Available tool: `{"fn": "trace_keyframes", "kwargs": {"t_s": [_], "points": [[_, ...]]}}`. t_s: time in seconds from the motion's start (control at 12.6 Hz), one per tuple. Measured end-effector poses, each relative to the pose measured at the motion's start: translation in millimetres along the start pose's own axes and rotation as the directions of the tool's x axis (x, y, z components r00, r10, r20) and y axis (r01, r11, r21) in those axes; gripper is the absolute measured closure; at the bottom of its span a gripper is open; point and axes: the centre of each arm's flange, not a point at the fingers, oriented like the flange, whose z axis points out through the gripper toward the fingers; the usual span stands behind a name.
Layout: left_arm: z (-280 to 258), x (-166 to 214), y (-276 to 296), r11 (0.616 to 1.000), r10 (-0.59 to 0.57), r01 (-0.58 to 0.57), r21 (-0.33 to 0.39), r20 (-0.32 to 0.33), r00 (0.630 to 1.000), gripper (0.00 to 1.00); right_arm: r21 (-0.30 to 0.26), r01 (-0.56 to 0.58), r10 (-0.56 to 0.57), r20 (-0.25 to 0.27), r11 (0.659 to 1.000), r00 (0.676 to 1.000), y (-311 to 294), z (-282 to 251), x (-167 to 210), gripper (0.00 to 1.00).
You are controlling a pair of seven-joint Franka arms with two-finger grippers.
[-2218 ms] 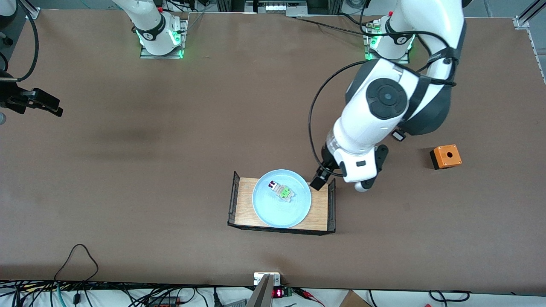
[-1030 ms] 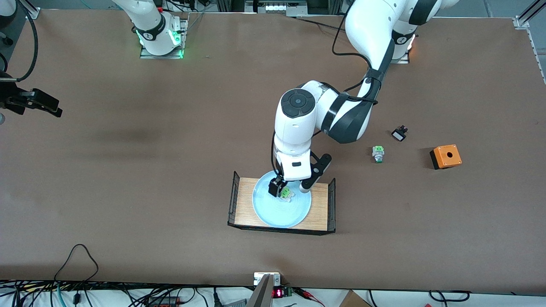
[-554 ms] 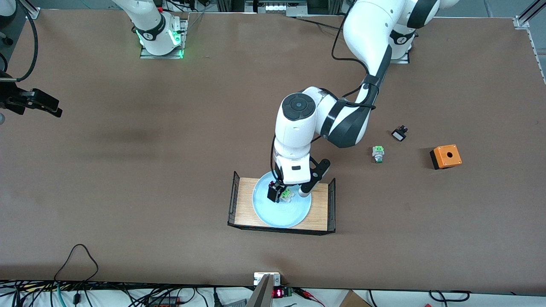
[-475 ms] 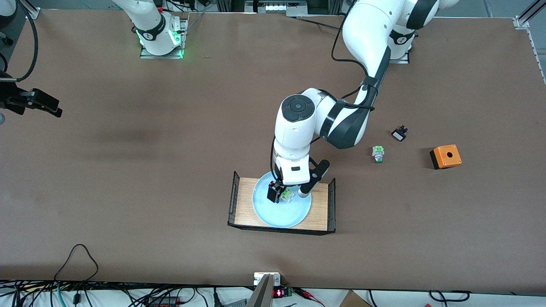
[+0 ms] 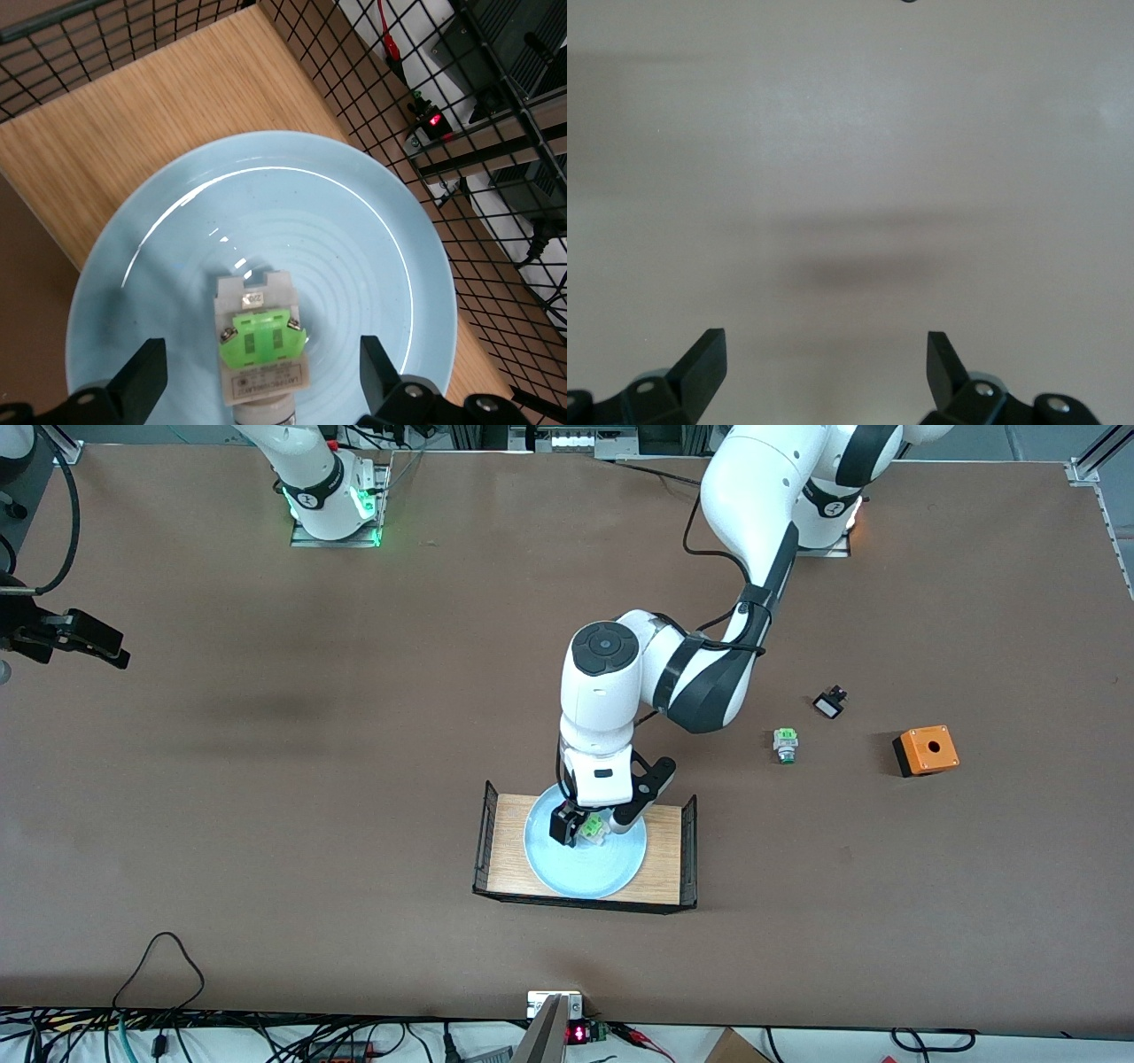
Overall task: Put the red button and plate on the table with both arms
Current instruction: 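Lower the left gripper and grasp the green switch, then lift the switch with the left gripper and carry it beside the orange box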
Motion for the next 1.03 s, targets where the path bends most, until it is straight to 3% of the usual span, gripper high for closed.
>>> {"fn": "trace_keyframes", "kwargs": {"t_s": [0.32,0.79,1.03], "points": [[-0.9,2.9,0.5,1.000,-0.001,0.001,-0.002,-0.007,1.000,0.56,0.000,0.001,-0.001,0.000,1.000,1.000,-0.3,0.0,0.0,0.00],[-10.4,2.6,3.4,1.000,0.005,-0.005,0.005,-0.029,1.000,0.57,0.000,0.002,-0.002,0.000,1.000,1.000,-0.9,0.0,0.0,0.00],[-51.4,21.1,10.1,1.000,-0.021,0.022,0.019,-0.029,0.999,0.57,0.000,0.002,-0.002,0.000,1.000,1.000,-1.2,0.0,0.1,0.00]]}}
